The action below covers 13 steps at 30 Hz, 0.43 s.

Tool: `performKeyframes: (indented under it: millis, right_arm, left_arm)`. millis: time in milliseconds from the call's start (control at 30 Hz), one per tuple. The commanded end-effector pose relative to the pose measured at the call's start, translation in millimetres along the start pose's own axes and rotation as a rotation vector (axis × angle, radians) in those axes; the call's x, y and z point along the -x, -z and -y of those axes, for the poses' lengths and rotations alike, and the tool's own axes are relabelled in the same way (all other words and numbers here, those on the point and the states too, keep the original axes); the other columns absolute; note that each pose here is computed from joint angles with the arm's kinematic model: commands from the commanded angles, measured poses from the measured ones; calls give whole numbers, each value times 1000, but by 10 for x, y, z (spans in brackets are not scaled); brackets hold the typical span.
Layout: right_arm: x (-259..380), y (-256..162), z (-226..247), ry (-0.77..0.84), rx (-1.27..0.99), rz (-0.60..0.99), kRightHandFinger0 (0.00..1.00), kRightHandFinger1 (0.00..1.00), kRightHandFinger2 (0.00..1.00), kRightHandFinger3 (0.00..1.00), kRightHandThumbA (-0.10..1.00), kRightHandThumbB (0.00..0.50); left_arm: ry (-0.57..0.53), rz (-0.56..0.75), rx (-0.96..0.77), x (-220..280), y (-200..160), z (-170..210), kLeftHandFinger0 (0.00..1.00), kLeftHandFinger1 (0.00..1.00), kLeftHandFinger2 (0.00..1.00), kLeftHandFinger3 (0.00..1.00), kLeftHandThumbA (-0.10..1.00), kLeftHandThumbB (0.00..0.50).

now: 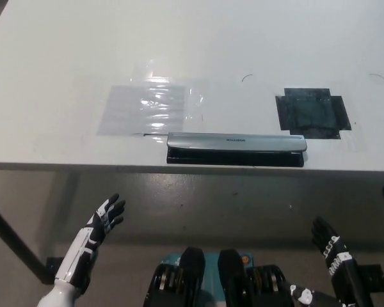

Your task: The paper pin puncher is placed at the center of the table and close to the robot and the robot uses its right fist to press on the paper pin puncher

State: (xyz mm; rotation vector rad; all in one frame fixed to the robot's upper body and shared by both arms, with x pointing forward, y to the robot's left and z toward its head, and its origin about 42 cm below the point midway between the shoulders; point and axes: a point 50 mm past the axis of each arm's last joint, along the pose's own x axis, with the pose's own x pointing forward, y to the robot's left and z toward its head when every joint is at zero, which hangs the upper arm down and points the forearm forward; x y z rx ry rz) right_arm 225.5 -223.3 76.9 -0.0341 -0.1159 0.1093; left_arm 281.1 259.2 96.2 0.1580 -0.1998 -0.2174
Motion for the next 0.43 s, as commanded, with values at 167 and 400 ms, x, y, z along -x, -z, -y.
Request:
performKeyframes:
  millis: [167,400]
  right_arm:
    - [59,12,-66,-43,0,50,1000,1000,1000,1000,1000,286]
    - [64,10,-70,-51,4,34,1000,1000,1000,1000,1000,276]
  left_arm:
    - [-11,46,-9,-14,-61,-18,1000,1000,1000,1000,1000,226]
    - [-15,51,-7,-39,-62,-38,1000,1000,1000,1000,1000,218]
